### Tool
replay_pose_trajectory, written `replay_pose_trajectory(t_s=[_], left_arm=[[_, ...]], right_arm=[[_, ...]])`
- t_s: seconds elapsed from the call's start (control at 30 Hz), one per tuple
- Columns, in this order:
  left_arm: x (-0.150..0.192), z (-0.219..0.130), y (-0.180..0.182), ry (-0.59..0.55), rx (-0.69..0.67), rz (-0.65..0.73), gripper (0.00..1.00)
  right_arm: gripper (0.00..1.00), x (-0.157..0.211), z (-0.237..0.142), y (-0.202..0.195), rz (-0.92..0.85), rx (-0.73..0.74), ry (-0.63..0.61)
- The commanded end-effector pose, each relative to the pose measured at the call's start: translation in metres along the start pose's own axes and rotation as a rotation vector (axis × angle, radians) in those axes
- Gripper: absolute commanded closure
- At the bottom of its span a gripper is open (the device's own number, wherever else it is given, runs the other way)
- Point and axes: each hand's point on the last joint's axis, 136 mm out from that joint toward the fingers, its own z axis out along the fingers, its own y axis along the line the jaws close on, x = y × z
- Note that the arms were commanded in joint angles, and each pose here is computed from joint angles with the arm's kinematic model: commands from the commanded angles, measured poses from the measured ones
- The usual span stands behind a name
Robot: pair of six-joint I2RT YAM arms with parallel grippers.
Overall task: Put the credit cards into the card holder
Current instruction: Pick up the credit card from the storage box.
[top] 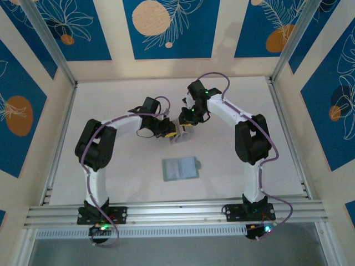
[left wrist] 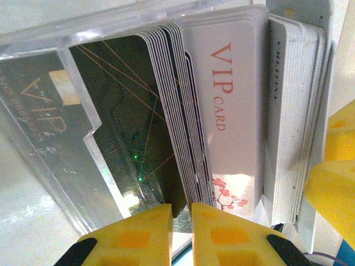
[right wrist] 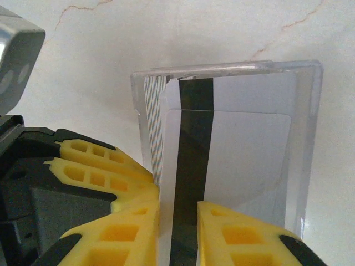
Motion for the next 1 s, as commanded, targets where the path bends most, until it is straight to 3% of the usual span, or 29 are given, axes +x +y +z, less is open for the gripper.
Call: replay_pose_trajectory(t_s=[0.0, 0.7, 0.97], left_arm=[[0.007, 0.011, 0.021, 0.026, -0.036, -0.036, 0.85], [0.007, 0.011, 0.022, 0.026, -0.037, -0.035, 0.85], [0.006, 0.011, 0.023, 0.026, -0.040, -0.038, 0.85]], right_arm=[[0.78, 0.008, 0.007, 0.005, -0.016, -0.007, 0.042], [1.00, 0.004, -0.013, -0.005, 0.005, -0.002, 0.010], [1.00, 0.002, -0.021, -0.012, 0.018, 0.012, -0.009]])
